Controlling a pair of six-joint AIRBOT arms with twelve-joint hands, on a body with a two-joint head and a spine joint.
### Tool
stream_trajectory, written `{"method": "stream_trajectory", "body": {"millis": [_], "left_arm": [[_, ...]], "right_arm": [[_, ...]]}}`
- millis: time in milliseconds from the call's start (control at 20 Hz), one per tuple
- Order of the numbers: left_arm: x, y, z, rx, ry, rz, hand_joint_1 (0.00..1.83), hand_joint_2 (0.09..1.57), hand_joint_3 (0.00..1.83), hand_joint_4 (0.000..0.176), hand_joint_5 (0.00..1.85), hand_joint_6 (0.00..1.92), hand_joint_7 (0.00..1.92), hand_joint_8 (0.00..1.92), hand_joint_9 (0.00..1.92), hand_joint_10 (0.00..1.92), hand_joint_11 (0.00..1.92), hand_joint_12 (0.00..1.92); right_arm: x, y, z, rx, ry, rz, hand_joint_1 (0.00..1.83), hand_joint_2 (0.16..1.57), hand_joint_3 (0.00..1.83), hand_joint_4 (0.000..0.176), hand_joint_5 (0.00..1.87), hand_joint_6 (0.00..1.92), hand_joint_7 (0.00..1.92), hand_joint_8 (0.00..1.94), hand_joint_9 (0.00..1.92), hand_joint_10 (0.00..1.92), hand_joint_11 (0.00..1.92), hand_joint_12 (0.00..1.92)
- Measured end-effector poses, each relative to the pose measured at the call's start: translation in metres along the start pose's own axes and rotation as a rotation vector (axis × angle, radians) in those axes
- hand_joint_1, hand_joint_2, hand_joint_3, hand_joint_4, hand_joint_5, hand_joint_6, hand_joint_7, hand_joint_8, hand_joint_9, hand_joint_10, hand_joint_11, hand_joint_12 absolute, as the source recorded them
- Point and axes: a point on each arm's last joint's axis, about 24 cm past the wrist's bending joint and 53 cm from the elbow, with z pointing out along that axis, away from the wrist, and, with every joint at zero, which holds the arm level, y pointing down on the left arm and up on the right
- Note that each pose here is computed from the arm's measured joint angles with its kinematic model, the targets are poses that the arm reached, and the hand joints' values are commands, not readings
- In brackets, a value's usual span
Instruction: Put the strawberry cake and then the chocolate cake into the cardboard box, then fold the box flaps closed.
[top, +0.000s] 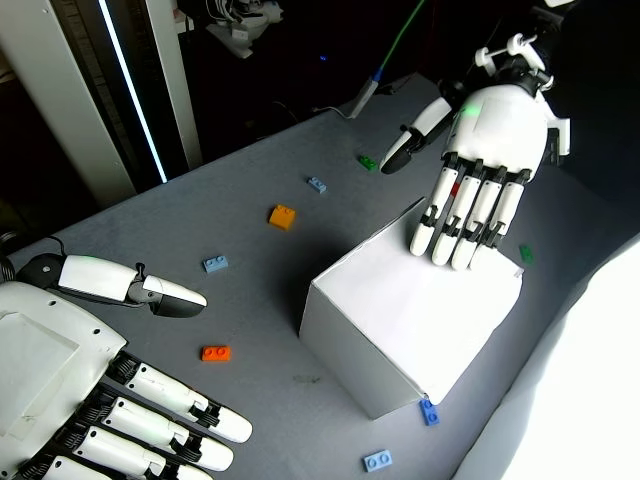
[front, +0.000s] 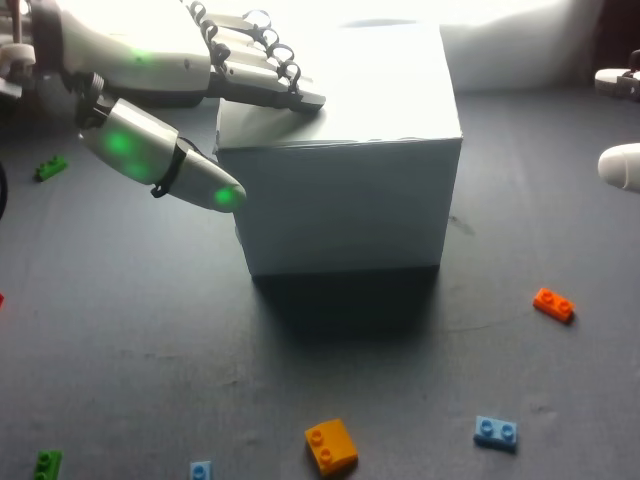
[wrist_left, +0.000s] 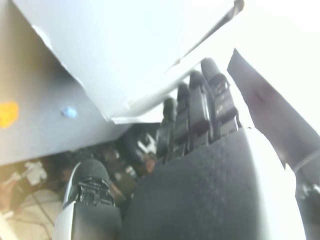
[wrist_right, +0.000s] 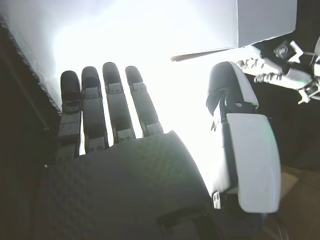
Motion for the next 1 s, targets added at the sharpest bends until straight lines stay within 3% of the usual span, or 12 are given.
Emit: {"method": "stream_trajectory", "body": {"millis": [200,450,550,800,850,1000], "left_arm": [[0.001,0.000,0.000,0.000,0.001,-0.003,0.00,1.15,0.00,0.014,0.13,0.00,0.16,0.00,0.16,0.00,0.00,0.62],[-0.008,0.003,-0.007,0.006,-0.007,0.002,0.00,1.15,0.00,0.014,0.16,0.01,0.20,0.01,0.19,0.01,0.00,0.75],[-0.013,0.004,-0.010,0.011,-0.008,0.011,0.00,1.16,0.00,0.012,0.14,0.00,0.17,0.00,0.16,0.00,0.00,0.66],[-0.024,0.021,-0.031,-0.034,-0.004,0.036,0.00,1.16,0.00,0.011,0.14,0.00,0.18,0.00,0.16,0.00,0.00,0.65],[-0.034,0.024,-0.044,-0.050,-0.007,0.071,0.00,1.16,0.00,0.011,0.14,0.00,0.17,0.00,0.16,0.00,0.00,0.65],[-0.043,0.023,-0.060,-0.050,-0.009,0.090,0.00,1.14,0.00,0.012,0.15,0.00,0.21,0.01,0.19,0.01,0.00,0.72]], "right_arm": [[0.000,0.000,0.000,0.001,0.000,0.002,0.00,1.20,0.00,0.000,0.15,0.01,0.21,0.01,0.21,0.01,0.00,0.56],[0.001,0.001,0.000,0.000,0.004,0.005,0.00,1.19,0.00,0.000,0.14,0.00,0.19,0.00,0.20,0.00,0.00,0.59],[0.002,0.002,0.001,0.001,0.010,0.010,0.00,1.20,0.00,0.000,0.13,0.00,0.20,0.00,0.21,0.01,0.00,0.60],[0.002,-0.003,-0.004,0.014,0.018,-0.001,0.00,1.19,0.00,0.000,0.14,0.00,0.21,0.00,0.22,0.00,0.00,0.60],[0.000,-0.007,-0.007,0.027,0.019,-0.008,0.00,1.19,0.00,0.000,0.14,0.00,0.21,0.00,0.22,0.00,0.00,0.59],[-0.003,-0.010,-0.009,0.032,0.019,-0.023,0.00,1.19,0.00,0.000,0.11,0.00,0.18,0.00,0.20,0.00,0.00,0.51]]}}
